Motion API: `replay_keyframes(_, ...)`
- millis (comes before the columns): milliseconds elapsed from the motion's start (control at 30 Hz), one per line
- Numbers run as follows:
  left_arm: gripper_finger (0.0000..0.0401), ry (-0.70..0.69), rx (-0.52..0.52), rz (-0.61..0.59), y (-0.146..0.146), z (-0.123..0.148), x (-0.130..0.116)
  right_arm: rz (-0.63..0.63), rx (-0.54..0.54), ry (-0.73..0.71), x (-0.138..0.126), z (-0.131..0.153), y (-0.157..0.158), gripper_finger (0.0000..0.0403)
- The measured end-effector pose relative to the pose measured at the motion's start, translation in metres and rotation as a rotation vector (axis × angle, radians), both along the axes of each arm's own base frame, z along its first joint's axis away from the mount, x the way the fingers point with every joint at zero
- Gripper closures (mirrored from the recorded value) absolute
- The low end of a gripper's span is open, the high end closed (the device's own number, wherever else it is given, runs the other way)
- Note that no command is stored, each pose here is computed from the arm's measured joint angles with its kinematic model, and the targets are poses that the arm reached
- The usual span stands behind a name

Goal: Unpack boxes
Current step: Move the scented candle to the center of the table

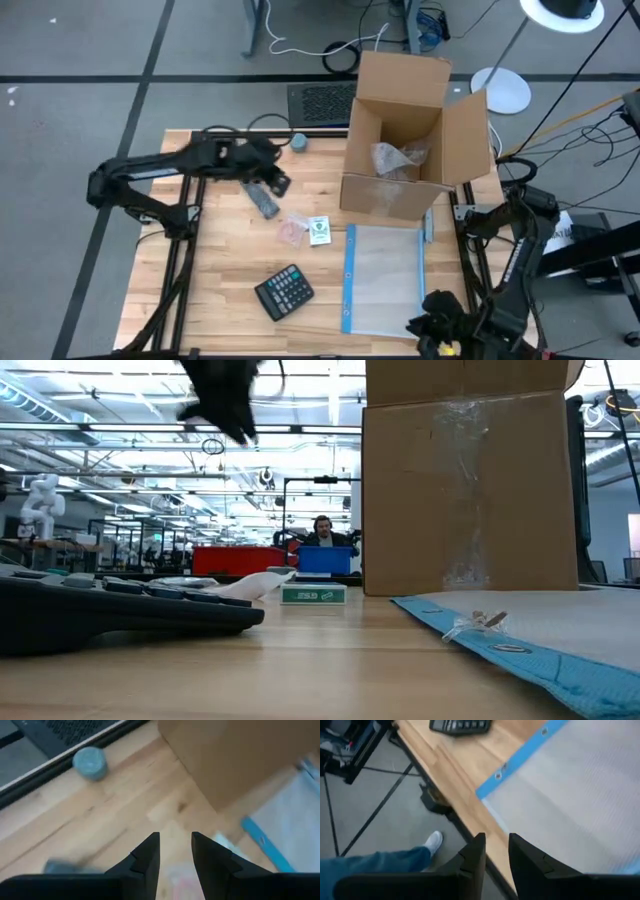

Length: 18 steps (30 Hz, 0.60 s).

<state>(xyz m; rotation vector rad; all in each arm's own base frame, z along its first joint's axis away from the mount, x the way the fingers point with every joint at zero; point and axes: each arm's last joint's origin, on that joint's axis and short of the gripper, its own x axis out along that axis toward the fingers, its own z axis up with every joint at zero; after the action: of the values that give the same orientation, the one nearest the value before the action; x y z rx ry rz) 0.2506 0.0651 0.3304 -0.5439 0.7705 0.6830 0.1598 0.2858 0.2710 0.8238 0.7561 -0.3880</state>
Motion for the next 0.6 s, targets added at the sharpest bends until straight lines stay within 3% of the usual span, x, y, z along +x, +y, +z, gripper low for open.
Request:
replay_keyframes(133,0.0284,0.057,-0.093,0.022,0.041,-0.05,0.015,-0.026,-0.009,-0.047,0.007,0.006,-0.006,0.0328)
replay_keyframes(267,0.0264,0.095,-0.117,0.09,0.085,-0.074,0.02,-0.037,0.011,-0.057,0.009,0.007,-0.006,0.0328)
replay_keyframes(433,0.0203,-0.011,-0.091,0.127,0.129,-0.092,0.03,-0.041,0.031,-0.062,0.01,0.007,-0.005,0.0328)
replay_keyframes(600,0.0126,-0.077,-0.067,0.185,0.154,-0.104,0.032,-0.038,0.029,-0.052,0.01,0.007,-0.005,0.0328)
